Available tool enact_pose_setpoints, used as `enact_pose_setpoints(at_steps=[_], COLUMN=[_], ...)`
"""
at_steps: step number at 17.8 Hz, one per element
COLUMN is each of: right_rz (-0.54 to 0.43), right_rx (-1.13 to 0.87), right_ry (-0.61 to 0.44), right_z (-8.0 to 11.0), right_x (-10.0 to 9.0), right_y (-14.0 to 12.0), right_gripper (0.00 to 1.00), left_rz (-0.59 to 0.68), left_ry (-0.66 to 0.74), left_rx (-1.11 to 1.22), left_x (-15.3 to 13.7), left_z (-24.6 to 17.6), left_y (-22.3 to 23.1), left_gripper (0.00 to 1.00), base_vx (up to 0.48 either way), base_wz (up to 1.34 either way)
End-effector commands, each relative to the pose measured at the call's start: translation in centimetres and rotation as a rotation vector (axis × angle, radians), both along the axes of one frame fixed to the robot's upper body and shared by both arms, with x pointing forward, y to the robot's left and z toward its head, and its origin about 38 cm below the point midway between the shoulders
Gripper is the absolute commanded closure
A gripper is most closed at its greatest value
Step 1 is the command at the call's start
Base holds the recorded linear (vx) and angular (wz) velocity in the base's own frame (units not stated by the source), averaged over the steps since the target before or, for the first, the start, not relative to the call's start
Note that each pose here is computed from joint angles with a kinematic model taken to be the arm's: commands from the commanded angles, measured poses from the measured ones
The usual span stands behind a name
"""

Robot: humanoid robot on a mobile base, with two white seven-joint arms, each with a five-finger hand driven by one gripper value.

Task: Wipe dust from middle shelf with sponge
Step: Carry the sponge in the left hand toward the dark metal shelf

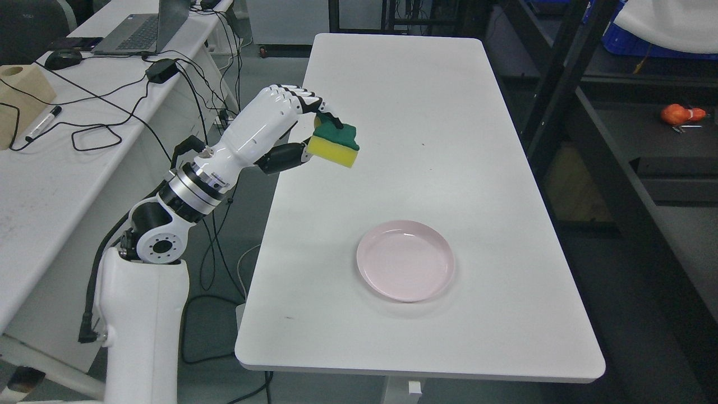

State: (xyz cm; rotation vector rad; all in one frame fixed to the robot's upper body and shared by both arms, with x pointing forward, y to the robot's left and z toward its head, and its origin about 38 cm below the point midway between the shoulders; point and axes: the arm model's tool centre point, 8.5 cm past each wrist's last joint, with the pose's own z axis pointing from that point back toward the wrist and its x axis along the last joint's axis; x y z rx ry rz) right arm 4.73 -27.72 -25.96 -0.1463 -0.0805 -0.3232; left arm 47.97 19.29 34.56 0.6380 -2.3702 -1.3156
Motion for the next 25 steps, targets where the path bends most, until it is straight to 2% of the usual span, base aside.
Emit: enact_pose_setpoints(at_steps=[1, 13, 25], right_rz=[-0.005, -0.005, -0.005], right_rx=[0.003, 0.003, 0.003], right_ry=[0.051, 0.053, 0.050], right_z=[0.1, 0.1, 0.1], right_x=[-0.1, -0.1, 0.0], right_y=[-1.0, -1.0, -1.0], right_gripper=[0.00, 0.00, 0.00], left_rz=[0.010, -0.002, -0.018], left_ry=[-0.008, -0.001, 0.006], left_rx=[0.009, 0.020, 0.036], left_x=[-0.1, 0.0, 0.1], left_z=[0.2, 0.0, -0.3], left_y=[0.4, -0.2, -0.9], left_gripper=[1.00, 1.00, 1.00], base_vx=[-0.104, -0.106, -0.278], base_wz=[-0.03, -0.25, -0.33])
